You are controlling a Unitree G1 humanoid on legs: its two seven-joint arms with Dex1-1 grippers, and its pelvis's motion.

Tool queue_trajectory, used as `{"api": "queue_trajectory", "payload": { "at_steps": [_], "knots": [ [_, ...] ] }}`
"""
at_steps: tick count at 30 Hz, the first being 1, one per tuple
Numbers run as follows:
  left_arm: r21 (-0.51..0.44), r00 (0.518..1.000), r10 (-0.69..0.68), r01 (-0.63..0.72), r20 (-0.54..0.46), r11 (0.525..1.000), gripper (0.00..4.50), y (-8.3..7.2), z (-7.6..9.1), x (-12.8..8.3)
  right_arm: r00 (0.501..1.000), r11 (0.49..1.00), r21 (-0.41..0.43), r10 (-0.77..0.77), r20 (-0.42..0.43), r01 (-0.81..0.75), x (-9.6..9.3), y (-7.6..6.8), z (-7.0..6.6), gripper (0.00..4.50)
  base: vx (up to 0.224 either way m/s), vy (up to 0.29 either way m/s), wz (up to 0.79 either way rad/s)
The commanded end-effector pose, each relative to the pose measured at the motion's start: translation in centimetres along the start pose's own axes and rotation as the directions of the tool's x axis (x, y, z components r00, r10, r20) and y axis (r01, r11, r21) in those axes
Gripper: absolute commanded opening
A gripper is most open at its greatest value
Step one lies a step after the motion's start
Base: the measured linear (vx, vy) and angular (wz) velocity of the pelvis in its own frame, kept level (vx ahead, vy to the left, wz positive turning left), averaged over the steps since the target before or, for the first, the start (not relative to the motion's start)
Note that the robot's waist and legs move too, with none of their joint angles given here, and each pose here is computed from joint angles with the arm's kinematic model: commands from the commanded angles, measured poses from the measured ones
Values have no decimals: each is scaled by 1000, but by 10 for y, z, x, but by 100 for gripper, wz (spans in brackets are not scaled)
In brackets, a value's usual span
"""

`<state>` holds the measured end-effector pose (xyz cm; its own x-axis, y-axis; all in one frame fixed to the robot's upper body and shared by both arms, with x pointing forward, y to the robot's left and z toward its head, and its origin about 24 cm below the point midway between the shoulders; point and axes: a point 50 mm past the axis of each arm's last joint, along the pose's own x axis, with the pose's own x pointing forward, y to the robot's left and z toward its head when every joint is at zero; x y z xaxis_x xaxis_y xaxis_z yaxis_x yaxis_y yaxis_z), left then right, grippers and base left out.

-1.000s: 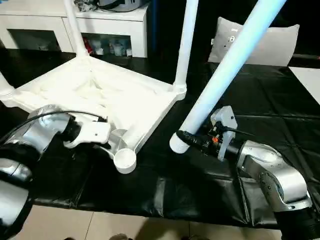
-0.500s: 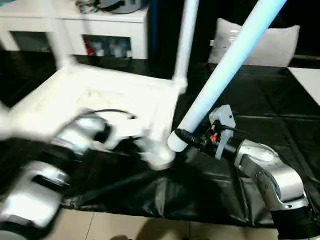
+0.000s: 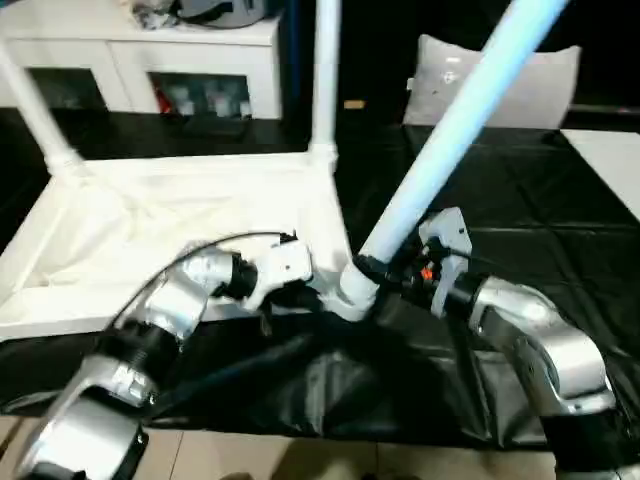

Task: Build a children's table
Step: Insert table leg to table base

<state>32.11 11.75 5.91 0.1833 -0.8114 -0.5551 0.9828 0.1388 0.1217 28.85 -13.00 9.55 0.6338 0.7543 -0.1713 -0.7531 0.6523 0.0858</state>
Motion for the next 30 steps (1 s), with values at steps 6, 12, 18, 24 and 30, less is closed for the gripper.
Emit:
{"api": "queue_trajectory", "payload": {
  "at_steps": [6, 12, 18, 24, 30],
  "knots": [
    [-93, 995, 68, -61, 78, 994, 83, 4, -12, -8, 1000, 999, -32, 20, -21, -21, 3, -3, 4, 186, 0, 0, 0],
    [-103, 997, 44, -37, 61, 994, 101, 4, -18, -13, 999, 999, -36, 34, -31, -35, 3, -4, 4, 186, 0, 0, 0],
    [-63, 1000, 25, -25, -1, 998, 74, 7, -23, -15, 998, 998, -47, 45, -48, -47, 1, -4, 3, 186, 0, 0, 0],
    [-71, 1000, 11, -10, 10, 997, 30, 8, -22, -11, 997, 997, -52, 48, -64, -51, 0, -5, 2, 186, 0, 0, 0],
    [-60, 998, -59, 58, -15, 997, 1, 5, -22, -7, 992, 997, -56, 52, -116, -58, -2, -7, 0, 186, 0, 0, 0]
  ]
}}
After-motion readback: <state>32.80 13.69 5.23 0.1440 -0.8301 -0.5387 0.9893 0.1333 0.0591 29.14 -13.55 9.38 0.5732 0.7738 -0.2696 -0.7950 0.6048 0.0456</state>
